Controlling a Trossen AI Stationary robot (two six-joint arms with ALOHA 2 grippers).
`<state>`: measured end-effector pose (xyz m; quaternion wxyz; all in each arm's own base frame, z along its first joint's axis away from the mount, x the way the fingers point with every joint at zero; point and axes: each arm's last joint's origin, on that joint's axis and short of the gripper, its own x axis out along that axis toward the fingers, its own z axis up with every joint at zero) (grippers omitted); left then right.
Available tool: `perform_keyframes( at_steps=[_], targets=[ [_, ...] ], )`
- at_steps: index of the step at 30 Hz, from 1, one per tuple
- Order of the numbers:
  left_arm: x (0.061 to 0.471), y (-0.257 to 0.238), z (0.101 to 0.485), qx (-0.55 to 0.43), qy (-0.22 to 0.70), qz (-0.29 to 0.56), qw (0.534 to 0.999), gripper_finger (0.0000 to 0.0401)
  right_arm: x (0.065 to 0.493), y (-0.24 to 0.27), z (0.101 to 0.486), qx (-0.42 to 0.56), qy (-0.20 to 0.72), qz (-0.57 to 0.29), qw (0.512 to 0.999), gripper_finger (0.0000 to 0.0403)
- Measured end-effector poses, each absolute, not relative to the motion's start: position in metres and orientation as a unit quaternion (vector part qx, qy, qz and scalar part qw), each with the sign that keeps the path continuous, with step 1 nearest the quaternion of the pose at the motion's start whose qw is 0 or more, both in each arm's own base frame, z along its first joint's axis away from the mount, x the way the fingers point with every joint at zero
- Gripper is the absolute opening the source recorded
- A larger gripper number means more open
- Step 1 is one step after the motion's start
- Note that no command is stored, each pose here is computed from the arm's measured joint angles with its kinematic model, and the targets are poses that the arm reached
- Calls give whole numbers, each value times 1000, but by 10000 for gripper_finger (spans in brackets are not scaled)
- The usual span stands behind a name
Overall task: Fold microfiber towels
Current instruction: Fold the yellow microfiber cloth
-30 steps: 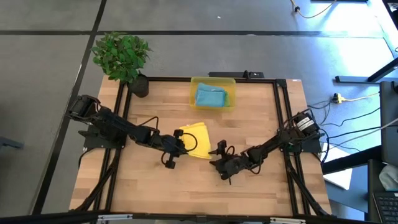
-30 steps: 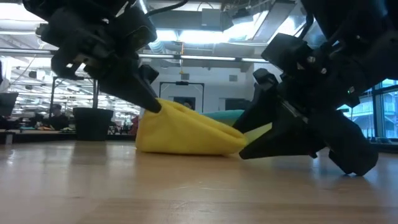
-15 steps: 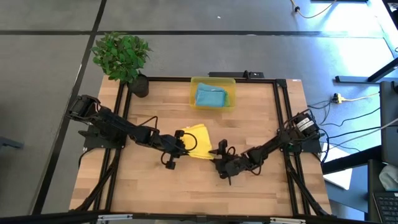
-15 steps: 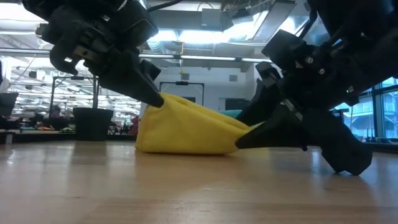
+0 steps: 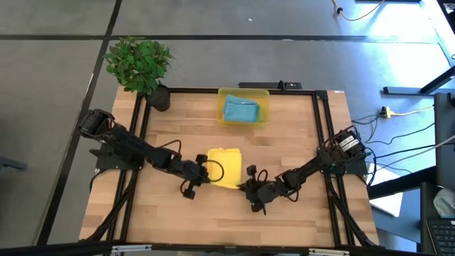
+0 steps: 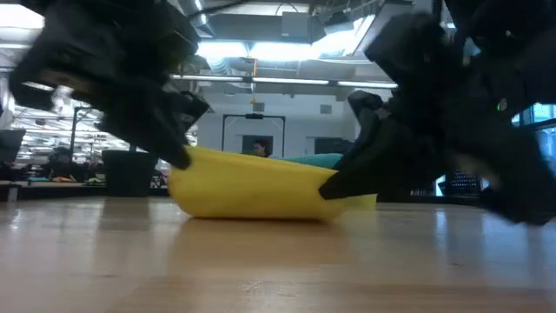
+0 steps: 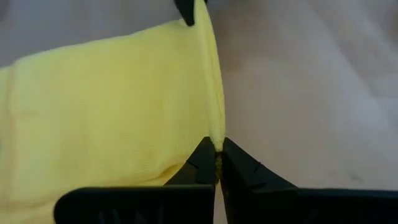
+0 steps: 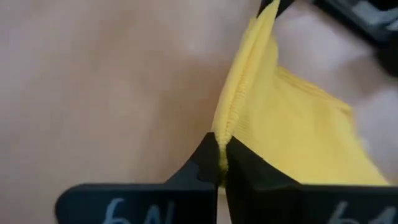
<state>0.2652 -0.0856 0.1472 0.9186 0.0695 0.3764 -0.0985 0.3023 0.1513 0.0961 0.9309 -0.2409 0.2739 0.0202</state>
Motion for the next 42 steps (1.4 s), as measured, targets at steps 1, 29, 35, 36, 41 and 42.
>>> perform_keyframes(
  at_steps=[1,29,35,36,41,42],
  targets=[
    [263,-91,147,71,376,-111,917,0,305,154,98,-222,273,35,935,8],
    [240,-125,131,-39,289,-180,940,0,308,171,111,-25,225,127,966,7],
    [243,-128,144,8,267,-205,942,0,311,167,115,-19,227,120,966,7],
    [243,-122,142,12,275,-196,941,0,311,161,112,-9,232,111,966,7],
    [239,-83,123,-26,296,-153,943,0,309,116,100,74,218,88,969,7],
    [237,-77,120,-37,289,-150,945,0,308,109,100,89,202,93,971,7]
  ],
)
